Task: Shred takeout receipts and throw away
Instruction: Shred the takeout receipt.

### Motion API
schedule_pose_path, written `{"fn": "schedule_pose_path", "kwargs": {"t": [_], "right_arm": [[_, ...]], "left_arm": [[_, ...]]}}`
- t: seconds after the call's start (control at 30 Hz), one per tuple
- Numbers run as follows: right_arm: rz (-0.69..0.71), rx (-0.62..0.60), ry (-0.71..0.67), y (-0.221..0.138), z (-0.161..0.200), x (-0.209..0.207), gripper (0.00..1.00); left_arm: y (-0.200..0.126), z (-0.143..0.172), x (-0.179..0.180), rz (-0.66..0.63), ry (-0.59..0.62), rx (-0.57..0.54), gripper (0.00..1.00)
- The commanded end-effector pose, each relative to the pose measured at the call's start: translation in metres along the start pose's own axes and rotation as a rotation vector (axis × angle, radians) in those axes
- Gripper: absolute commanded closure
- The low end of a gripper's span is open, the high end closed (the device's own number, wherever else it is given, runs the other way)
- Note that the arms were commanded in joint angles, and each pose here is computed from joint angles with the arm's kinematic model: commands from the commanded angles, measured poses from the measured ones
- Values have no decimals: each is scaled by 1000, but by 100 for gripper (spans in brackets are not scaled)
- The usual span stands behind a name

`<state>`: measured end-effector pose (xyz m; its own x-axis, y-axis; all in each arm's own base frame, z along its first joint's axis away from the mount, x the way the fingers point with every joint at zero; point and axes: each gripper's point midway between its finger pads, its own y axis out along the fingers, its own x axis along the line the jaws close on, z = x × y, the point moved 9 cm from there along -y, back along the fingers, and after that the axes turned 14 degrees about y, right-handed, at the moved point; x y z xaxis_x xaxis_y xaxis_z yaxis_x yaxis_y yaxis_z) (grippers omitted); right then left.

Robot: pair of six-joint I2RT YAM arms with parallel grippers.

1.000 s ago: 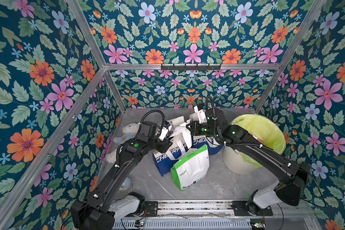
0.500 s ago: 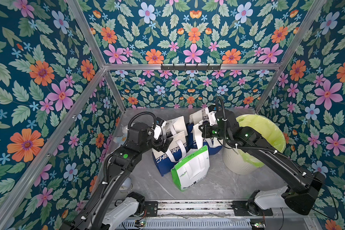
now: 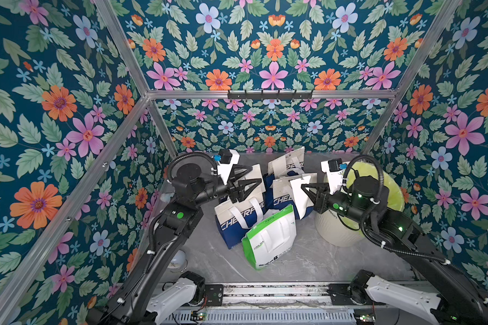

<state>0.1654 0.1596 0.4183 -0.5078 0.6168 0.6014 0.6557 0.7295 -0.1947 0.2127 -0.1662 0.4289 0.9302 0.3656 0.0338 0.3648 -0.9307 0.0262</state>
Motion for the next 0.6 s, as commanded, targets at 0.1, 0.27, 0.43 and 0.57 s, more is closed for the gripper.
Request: {"fn": "schedule_pose_path", "kwargs": {"t": [0.1,0.27,0.43,0.57], "right_arm": [[-114,-76,-69,-23,2,7,100],[-87,-78,-73,-27,4,3,100],[-100,-104,-69,-31,5,3,100],[-98,-106,-60,-31,6,2,100]], "left_arm": [[51,1,-16,143,-131,-144,22],[86,8,-50,252,-112,-172,16],[101,12,-53,302,-199,-202,37],[105,13,-56,282,-193,-205,62]]}}
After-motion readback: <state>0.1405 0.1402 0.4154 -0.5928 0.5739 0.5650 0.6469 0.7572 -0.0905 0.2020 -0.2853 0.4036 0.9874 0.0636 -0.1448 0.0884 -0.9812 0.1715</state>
